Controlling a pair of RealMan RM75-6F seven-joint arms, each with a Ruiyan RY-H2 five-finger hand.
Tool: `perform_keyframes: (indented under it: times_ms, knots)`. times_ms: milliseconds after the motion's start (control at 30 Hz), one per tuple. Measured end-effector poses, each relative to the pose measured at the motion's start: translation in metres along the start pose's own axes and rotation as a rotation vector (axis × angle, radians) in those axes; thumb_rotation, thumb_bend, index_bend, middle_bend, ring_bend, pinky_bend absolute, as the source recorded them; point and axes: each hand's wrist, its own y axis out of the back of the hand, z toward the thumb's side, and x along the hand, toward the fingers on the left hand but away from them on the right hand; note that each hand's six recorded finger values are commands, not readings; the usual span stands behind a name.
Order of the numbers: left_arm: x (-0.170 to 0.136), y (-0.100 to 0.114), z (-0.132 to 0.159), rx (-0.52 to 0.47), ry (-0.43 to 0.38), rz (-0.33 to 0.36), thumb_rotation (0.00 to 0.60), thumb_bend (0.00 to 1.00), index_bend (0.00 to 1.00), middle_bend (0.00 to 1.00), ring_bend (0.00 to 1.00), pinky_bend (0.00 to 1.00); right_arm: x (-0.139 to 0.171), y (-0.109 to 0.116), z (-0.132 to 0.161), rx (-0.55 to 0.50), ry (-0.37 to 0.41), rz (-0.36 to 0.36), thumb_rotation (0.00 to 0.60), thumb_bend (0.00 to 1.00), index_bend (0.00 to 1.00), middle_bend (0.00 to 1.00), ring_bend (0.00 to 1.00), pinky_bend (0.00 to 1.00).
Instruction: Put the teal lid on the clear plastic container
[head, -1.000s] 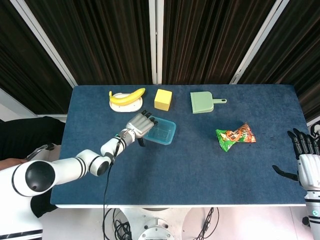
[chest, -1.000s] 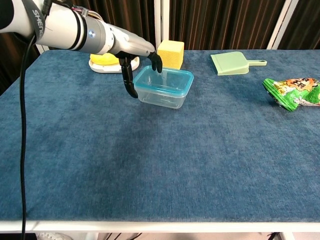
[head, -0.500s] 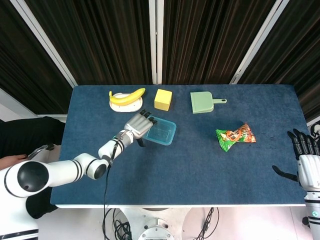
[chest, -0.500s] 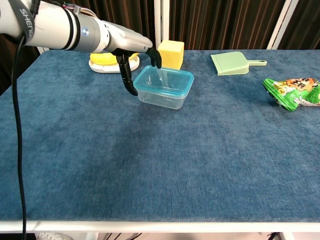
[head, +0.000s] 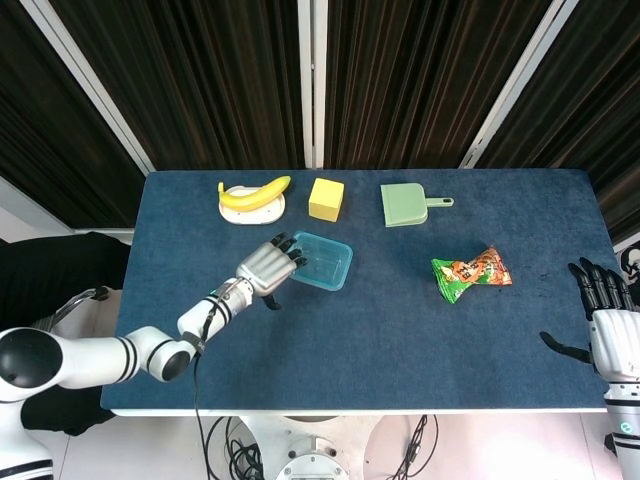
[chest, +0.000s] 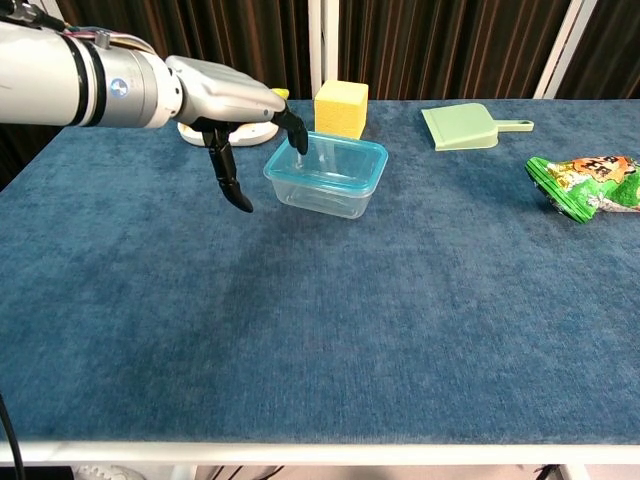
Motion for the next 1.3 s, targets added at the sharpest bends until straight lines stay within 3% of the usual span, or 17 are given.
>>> perform_keyframes:
  times_ms: [333,700,1067,1300]
  knots:
    - [0.000,-0.016,0.008,0.049,-0.007,-0.021,0.487,0.03,0.20,0.15,0.00,0.05,0.002,0.000,0.003,0.003,0.001,0.002,0.600,0.04,0.00,0.00,0.00,0.00]
    - [0.002,-0.025,0.009,0.030,-0.002,-0.036,0.489,0.03,0.20,0.15,0.00,0.05,0.006,0.001,0.003,0.002,-0.005,-0.004,0.600,0.04,0.00,0.00,0.00,0.00]
    - [0.002,0.002,0.024,0.012,-0.041,0.072,0.493,0.03,0.20,0.15,0.00,0.05,0.010,0.004,0.001,0.000,-0.007,-0.013,0.600,0.04,0.00,0.00,0.00,0.00]
    - [0.008,0.001,0.047,0.035,-0.094,0.069,0.493,0.03,0.20,0.15,0.00,0.05,0.013,0.005,-0.002,-0.001,-0.017,-0.015,0.600,0.04,0.00,0.00,0.00,0.00]
